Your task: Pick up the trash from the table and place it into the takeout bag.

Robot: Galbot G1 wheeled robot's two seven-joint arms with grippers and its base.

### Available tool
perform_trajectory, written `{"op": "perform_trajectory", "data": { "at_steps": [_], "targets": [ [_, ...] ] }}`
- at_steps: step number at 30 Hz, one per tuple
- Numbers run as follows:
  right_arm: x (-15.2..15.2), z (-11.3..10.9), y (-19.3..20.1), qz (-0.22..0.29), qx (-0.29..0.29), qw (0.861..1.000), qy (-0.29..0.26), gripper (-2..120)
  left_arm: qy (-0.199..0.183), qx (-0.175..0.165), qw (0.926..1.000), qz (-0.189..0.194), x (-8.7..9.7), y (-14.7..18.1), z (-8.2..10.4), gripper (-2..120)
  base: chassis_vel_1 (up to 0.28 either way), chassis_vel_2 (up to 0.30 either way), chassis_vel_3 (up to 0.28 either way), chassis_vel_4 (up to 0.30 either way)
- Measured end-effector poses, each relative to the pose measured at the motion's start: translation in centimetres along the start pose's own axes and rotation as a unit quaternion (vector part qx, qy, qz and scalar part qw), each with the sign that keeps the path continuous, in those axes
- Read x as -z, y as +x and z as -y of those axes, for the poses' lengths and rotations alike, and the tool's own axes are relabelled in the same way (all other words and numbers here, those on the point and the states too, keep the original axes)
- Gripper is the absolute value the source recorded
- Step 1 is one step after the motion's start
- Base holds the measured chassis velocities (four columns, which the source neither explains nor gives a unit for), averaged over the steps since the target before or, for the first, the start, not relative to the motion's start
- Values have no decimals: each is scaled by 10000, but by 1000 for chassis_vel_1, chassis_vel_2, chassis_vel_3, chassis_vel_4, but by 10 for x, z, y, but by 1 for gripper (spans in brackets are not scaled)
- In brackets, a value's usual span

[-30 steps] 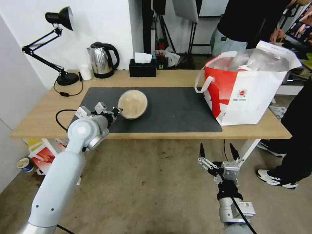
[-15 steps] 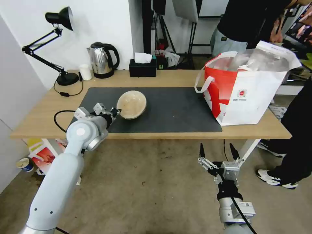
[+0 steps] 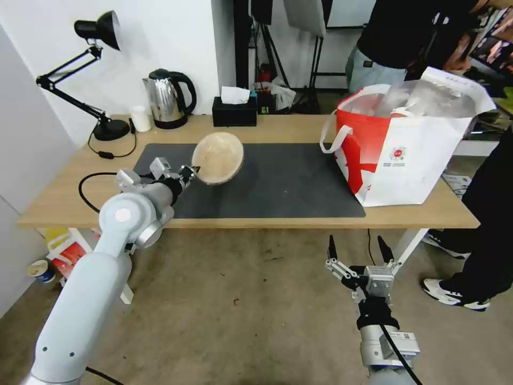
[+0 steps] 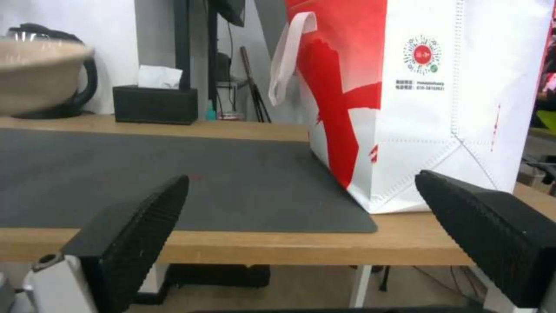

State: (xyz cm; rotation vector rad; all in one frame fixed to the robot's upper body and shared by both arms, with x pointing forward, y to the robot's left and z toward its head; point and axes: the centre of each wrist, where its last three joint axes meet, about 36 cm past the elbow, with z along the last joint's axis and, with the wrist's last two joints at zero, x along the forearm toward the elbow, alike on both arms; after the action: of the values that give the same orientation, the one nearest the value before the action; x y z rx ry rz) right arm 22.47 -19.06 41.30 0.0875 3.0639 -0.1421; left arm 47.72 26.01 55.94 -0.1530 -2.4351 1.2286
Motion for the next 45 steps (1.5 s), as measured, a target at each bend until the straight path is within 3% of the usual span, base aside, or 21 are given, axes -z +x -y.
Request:
{"op": "perform_trajectory", "data": {
  "at_steps": [8, 13, 21, 45],
  "targets": [
    [0, 0, 0, 0, 0, 10000, 0, 100, -387, -891, 9952, 132, 25, -13, 32, 0, 0, 0, 0, 0],
    [0, 0, 0, -1, 0, 10000, 0, 100, -514, -1163, 9918, 94, 32, -28, 47, 0, 0, 0, 0, 0],
    [0, 0, 0, 0, 0, 10000, 0, 100, -760, -1789, 9808, 130, 48, -53, 86, 0, 0, 0, 0, 0],
    [0, 0, 0, 0, 0, 10000, 0, 100, -1227, -2363, 9639, 19, 51, -119, 132, 0, 0, 0, 0, 0]
  ]
}}
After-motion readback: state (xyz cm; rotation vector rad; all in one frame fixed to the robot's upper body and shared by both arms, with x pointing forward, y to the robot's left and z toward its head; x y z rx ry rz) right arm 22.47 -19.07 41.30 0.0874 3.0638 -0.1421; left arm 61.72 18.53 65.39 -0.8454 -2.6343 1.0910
